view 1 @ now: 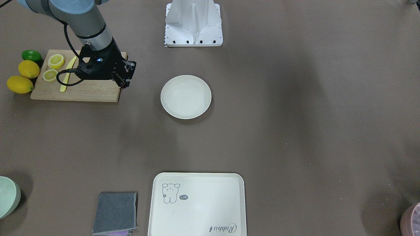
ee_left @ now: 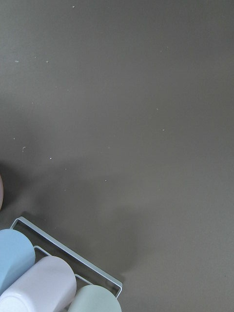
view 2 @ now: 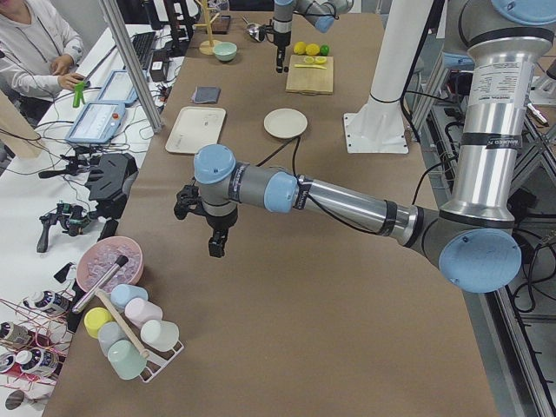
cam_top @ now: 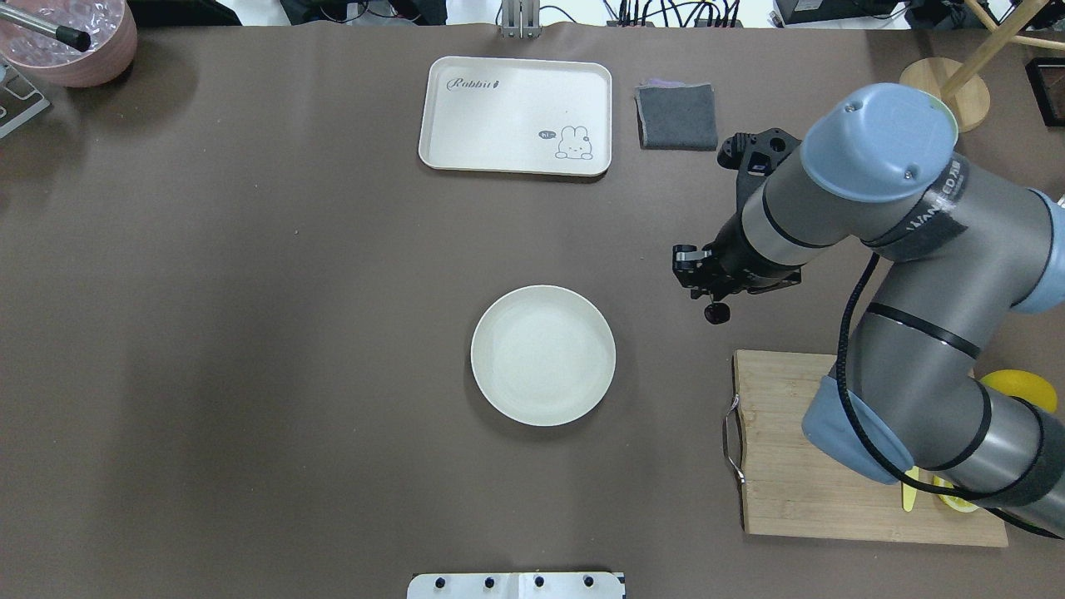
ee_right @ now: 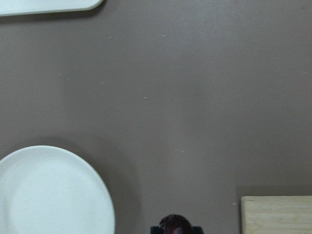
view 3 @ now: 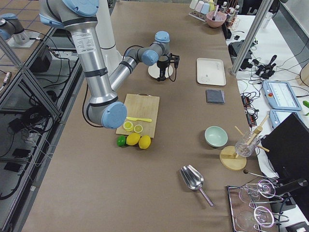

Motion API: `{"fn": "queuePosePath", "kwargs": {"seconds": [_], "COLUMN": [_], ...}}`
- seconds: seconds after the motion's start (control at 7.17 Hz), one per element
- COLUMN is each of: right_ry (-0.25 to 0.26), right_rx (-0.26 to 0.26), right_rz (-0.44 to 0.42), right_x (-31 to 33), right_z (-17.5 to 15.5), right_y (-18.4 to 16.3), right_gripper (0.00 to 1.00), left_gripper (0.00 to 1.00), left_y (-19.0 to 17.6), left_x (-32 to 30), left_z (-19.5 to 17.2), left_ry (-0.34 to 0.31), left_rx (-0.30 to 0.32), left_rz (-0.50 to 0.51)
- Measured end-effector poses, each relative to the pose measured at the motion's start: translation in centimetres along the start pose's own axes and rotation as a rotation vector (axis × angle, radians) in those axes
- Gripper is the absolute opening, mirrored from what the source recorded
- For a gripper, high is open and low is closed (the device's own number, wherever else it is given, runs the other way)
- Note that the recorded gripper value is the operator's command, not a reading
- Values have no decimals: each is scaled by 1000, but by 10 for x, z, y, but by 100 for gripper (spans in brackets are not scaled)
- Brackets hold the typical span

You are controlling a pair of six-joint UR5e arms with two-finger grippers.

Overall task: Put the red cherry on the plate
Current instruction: 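Carry the cherries with the right gripper over the white plate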

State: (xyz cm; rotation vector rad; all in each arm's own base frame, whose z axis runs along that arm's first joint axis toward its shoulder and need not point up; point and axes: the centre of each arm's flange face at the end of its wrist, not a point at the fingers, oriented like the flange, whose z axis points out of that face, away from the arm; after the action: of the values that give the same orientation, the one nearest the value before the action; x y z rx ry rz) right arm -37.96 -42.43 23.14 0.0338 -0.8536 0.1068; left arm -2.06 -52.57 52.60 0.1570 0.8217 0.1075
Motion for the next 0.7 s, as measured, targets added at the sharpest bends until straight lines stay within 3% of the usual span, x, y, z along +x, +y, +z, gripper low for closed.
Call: {"fn": "queuePosePath", "kwargs": {"seconds": [0.14, 0.42, 0.7], "right_ry": [-19, -15, 19], "right_rx": [-5, 0, 45], "right_rz": [-10, -29, -61], "right_x": [-38, -101, -132], "right_z": [0, 31, 103], "right_y": [6, 43, 92], "right_gripper": [0, 0, 0], "left_gripper": [98, 98, 98], "left_y": [1, 6, 8], "left_x": [-1, -3, -3], "left_z": [1, 6, 8], "left_ry": [0, 0, 2], "left_rx": [-3, -12, -9], "left_rz": [-1, -3, 4]}}
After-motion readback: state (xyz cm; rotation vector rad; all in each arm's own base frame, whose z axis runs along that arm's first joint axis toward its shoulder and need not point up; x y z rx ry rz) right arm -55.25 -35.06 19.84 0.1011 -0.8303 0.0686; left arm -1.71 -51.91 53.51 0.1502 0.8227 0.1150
